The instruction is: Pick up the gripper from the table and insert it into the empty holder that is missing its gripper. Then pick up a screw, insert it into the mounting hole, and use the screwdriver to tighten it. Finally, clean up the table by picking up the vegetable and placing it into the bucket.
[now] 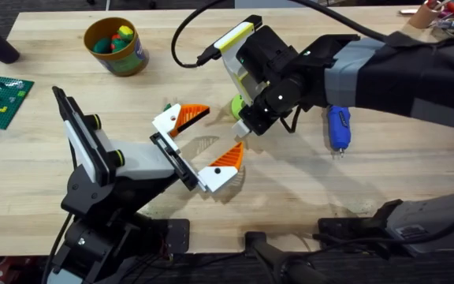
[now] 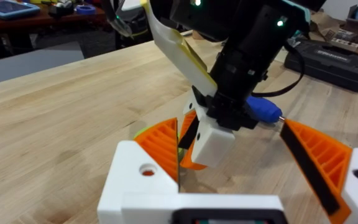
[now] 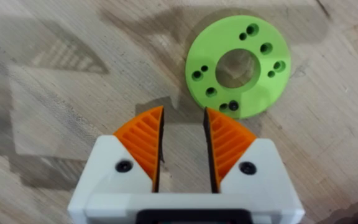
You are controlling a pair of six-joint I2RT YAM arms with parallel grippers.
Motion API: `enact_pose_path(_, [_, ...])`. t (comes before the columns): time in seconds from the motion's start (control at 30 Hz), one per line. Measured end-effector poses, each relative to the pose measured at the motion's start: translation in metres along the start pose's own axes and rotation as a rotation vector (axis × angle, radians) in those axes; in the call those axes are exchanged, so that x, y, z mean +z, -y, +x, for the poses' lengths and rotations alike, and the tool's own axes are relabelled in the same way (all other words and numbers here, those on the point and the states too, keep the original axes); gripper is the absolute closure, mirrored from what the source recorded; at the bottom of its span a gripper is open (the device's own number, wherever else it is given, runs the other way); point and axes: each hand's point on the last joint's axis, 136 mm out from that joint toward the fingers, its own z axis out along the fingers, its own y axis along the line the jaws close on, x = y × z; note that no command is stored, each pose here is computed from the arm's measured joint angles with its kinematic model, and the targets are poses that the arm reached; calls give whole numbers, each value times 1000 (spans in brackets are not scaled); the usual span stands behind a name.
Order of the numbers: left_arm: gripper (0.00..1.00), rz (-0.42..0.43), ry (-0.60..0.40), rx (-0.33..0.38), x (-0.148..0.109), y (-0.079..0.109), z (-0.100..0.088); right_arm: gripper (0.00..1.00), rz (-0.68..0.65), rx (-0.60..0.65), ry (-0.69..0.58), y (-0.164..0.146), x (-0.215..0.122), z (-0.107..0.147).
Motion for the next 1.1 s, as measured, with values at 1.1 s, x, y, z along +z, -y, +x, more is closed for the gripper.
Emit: enact_pose_path(1.1, [11,-1,0,0,0,0,0,597,28,-52,-10,38,-57,-27])
